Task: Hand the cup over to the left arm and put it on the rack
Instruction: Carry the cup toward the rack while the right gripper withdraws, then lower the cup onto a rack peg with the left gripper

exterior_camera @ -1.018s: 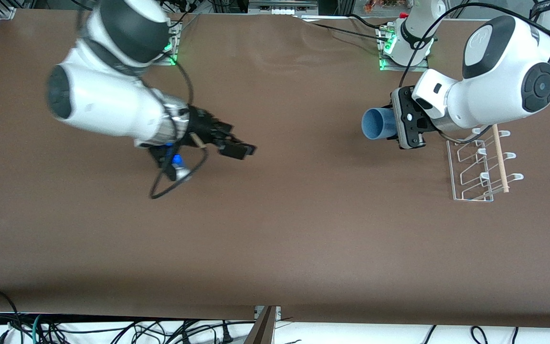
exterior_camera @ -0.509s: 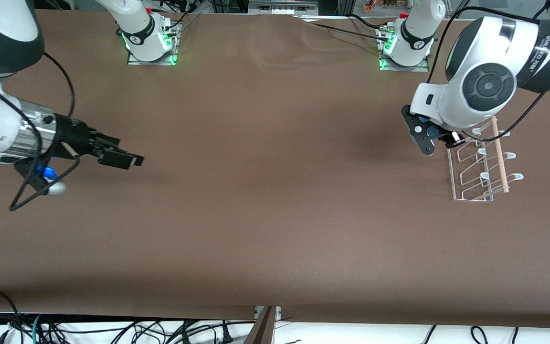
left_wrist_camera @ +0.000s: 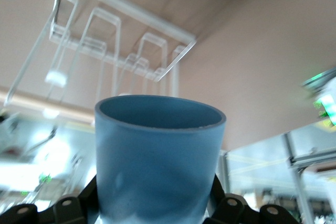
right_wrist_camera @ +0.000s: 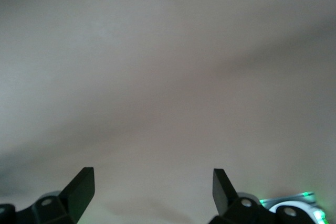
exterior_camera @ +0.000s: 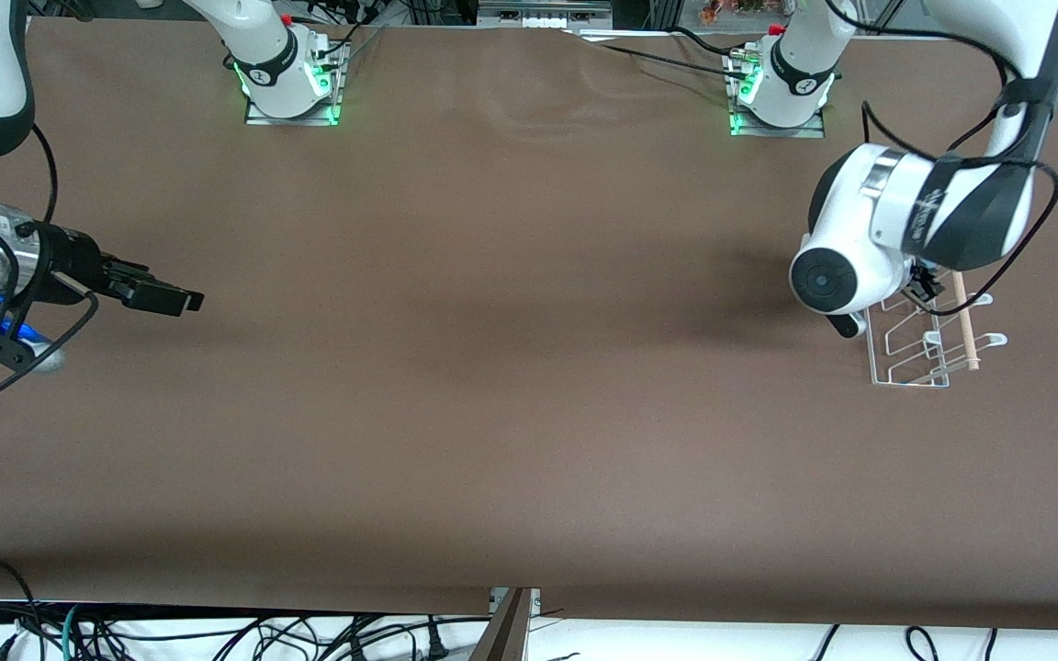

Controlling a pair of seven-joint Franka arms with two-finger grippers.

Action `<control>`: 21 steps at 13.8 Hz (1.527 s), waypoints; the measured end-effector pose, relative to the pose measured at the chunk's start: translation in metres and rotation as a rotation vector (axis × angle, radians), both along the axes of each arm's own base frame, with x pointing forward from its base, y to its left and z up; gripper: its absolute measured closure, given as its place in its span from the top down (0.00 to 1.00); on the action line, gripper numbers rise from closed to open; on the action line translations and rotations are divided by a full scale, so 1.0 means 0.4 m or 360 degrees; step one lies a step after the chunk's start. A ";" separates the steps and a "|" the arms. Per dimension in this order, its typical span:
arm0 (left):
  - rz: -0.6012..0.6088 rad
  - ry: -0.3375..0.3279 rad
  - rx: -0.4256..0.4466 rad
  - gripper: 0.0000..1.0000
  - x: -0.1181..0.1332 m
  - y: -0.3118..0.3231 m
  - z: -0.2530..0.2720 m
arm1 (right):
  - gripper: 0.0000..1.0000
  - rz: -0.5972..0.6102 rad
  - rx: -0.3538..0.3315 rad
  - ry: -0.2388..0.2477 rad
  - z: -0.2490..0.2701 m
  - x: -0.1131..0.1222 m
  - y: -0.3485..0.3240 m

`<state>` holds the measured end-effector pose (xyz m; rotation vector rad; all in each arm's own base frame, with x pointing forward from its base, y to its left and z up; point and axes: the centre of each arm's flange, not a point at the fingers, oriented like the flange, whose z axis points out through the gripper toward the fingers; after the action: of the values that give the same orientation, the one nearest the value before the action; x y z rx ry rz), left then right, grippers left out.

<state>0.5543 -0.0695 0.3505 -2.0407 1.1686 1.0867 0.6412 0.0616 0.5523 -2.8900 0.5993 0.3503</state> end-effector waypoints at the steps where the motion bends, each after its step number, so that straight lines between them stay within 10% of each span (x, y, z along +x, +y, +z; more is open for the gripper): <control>1: -0.0049 0.0006 0.0099 0.78 -0.004 0.016 -0.022 | 1.00 0.0026 -0.0034 -0.0022 -0.005 -0.012 -0.005; 9: -0.0306 -0.0087 0.0629 0.78 -0.144 0.032 -0.189 | 1.00 0.0403 -0.0283 -0.0232 -0.046 -0.208 0.005; 21: -0.0456 0.0016 0.0714 0.78 -0.260 0.130 -0.301 | 1.00 0.0518 -0.0317 -0.0228 -0.045 -0.232 -0.007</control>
<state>0.4502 -0.0176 0.2301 -1.4787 1.0664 1.0976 0.5484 0.0588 0.5342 -3.1710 0.1458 0.1271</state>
